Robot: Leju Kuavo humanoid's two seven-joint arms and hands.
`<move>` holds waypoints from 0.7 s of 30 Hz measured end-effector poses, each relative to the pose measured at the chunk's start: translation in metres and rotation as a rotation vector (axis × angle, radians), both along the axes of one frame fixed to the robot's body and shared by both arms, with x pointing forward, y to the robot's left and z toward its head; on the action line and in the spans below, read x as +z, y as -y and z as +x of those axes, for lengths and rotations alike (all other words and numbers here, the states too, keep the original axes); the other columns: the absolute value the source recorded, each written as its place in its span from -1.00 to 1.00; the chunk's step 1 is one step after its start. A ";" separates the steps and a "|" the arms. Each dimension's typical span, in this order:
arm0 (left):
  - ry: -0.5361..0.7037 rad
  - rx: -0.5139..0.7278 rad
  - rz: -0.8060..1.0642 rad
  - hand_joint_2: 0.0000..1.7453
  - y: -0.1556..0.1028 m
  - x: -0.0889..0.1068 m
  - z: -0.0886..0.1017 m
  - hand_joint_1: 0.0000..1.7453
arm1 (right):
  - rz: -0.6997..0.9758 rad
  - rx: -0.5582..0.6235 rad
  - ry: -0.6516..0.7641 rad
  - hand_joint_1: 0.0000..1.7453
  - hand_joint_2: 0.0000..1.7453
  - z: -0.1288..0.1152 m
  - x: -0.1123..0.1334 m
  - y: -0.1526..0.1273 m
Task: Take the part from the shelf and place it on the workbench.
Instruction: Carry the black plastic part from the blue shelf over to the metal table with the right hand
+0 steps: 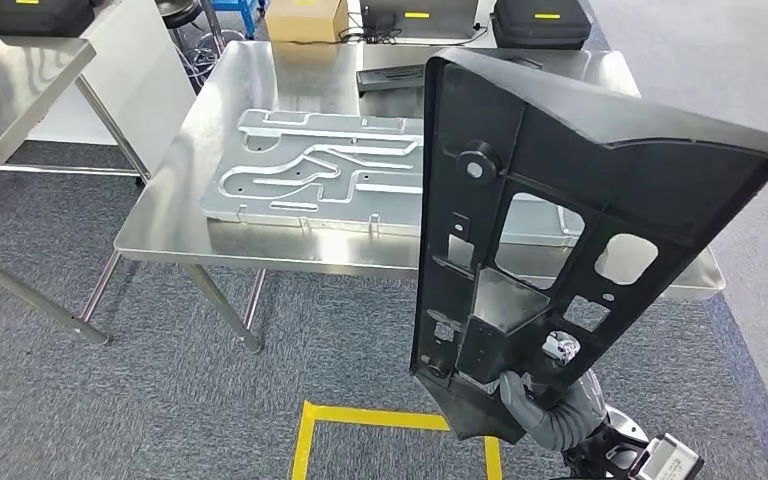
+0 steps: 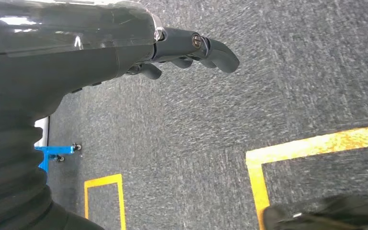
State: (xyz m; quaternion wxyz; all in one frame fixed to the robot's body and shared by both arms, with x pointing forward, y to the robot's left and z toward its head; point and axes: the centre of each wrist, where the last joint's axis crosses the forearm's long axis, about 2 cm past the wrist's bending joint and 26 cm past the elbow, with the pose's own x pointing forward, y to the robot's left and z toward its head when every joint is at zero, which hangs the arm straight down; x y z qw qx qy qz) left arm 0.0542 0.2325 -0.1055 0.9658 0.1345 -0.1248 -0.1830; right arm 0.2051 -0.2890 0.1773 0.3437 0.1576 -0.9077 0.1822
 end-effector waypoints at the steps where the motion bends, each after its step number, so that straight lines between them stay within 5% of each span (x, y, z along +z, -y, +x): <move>1: -0.001 0.000 -0.001 1.00 0.000 0.000 -0.001 -1.00 | -0.001 -0.001 0.001 1.00 1.00 -0.001 0.000 0.000; 21: 0.016 -0.014 -0.032 1.00 0.004 0.000 0.000 -1.00 | -0.022 0.026 0.044 1.00 1.00 -0.001 0.012 0.001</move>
